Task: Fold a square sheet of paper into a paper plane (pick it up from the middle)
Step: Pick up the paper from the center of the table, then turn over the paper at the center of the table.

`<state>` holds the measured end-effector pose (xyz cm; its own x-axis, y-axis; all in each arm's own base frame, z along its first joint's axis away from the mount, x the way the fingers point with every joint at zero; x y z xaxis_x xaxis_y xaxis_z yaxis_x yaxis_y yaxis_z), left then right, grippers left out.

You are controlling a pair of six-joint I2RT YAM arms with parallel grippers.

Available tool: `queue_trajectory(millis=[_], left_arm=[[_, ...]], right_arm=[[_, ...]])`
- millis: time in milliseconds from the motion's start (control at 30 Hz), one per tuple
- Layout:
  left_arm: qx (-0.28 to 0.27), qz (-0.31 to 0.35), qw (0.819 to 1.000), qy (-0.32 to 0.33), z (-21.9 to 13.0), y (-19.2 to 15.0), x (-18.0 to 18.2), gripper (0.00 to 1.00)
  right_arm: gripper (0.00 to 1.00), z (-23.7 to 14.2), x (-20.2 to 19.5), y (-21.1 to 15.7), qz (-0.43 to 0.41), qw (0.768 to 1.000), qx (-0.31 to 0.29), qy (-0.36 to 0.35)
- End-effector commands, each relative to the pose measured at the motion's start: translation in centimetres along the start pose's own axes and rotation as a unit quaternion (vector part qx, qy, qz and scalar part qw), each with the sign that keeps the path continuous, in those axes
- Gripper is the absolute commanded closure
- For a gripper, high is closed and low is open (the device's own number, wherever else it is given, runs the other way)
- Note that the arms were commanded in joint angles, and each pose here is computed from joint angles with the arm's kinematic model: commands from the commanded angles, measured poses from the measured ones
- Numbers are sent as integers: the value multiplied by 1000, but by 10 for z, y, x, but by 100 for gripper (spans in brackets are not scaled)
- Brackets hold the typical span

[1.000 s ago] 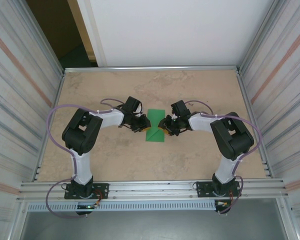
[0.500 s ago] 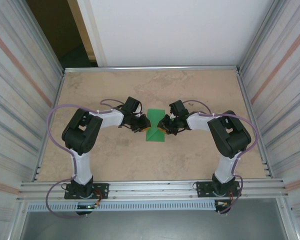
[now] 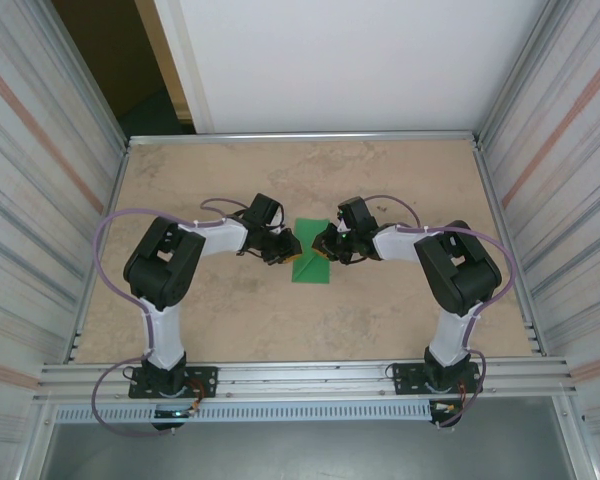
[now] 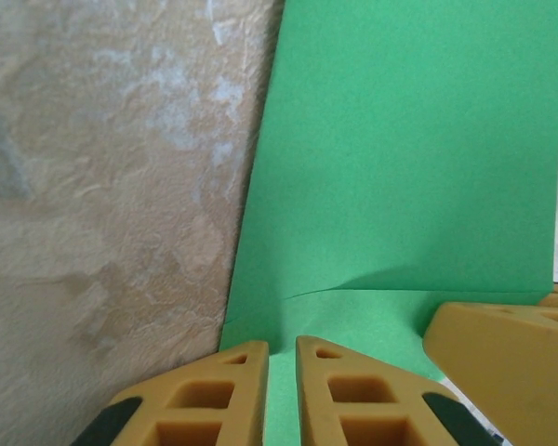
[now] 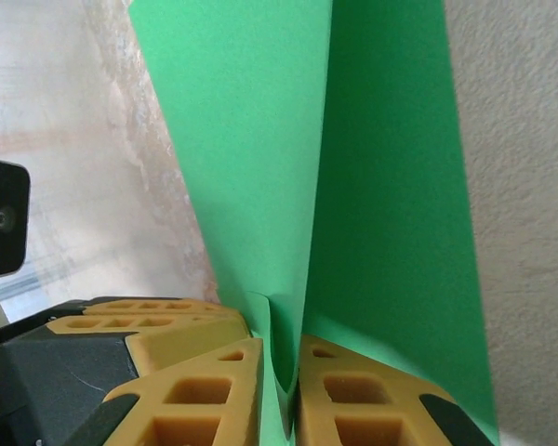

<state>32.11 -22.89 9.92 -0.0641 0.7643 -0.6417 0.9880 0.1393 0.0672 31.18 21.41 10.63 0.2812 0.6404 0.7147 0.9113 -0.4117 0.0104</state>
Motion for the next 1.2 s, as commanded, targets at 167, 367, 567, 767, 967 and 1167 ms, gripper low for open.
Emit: queue_trajectory(millis=[167,367,567,767,967,1167], left_arm=[[-44,-20,999,-25,-44,5,-7,81],[-113,-27,991,-72,-98,7,-5,72],[-164,-7,971,-173,-140,1,-10,52],[-171,45,944,-279,-160,-1,-36,20],[-156,78,933,-313,-156,-9,-54,3],[-125,120,925,-338,-149,-17,-74,2]], right_arm=[[95,-1,-2,-3,-12,1000,-6,9],[99,-35,23,8,-62,994,-52,74],[100,-88,55,24,-95,976,-77,182],[99,-128,92,29,-126,954,-66,265],[98,-139,111,28,-124,938,-37,323],[98,-141,116,26,-113,933,-13,342]])
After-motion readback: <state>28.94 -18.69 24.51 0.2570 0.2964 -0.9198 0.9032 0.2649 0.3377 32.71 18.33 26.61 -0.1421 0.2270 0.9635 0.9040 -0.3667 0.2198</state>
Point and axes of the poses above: each hand's point on the last joint's axis, 136 mm out from that joint toward the fingers, its own z axis out along the fingers, its own x axis along the line the jaws close on, y = z × x, the point moved 10 cm from there along -z, back along the fingers, and after that the axes turned 3 degrees about z, right-handed, at the moved point
